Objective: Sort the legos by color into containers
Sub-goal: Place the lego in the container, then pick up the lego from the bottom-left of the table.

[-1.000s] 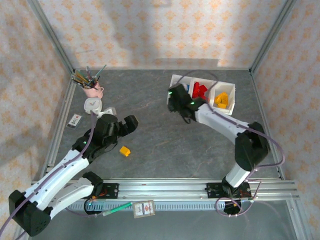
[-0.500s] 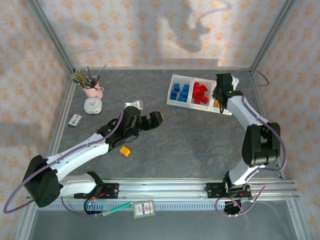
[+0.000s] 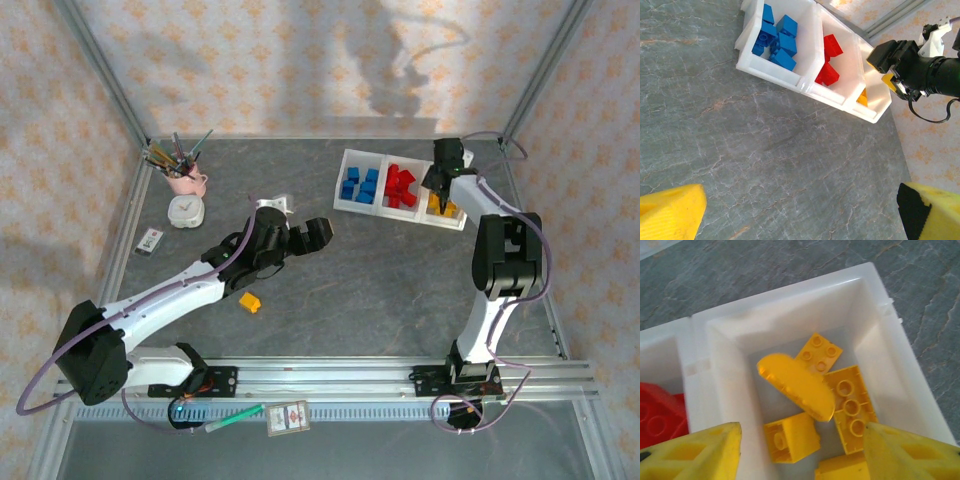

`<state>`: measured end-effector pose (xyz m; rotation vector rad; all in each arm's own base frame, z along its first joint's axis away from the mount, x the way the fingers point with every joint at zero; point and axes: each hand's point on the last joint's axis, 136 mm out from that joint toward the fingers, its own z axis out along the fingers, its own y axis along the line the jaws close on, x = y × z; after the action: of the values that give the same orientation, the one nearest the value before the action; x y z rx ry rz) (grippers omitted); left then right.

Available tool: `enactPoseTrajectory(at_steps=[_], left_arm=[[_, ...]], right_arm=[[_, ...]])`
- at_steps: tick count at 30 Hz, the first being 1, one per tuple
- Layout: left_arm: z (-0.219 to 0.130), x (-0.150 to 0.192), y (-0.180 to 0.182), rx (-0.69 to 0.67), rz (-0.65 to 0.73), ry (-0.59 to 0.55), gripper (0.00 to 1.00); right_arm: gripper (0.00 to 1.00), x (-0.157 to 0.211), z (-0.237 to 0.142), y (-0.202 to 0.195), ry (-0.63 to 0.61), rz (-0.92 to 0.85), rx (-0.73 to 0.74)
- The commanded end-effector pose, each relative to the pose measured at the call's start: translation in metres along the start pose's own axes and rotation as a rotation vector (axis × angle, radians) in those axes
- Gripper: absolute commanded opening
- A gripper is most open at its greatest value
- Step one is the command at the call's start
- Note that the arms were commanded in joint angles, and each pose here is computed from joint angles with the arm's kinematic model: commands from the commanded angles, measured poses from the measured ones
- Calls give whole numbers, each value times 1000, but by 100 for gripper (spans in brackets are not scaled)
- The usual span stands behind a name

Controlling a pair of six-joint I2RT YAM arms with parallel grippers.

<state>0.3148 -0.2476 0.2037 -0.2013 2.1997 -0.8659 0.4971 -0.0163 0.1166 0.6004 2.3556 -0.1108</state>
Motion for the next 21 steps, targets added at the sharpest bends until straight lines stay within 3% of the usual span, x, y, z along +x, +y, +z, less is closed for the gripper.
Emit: enactPoseTrajectory(at_steps=[1,12,21], left_arm=[[-16,-22,-14,16,33,-76,99],[-74,-24,37,-139,-18,-153,99],[-133,-14,94,-310,-130,-191,99]], right_arm=[[68,-1,-47,37,-42,-43,-105],[78,124,-143,149,70,-268,-393],[82,276,-218,239,199,-534,-613]])
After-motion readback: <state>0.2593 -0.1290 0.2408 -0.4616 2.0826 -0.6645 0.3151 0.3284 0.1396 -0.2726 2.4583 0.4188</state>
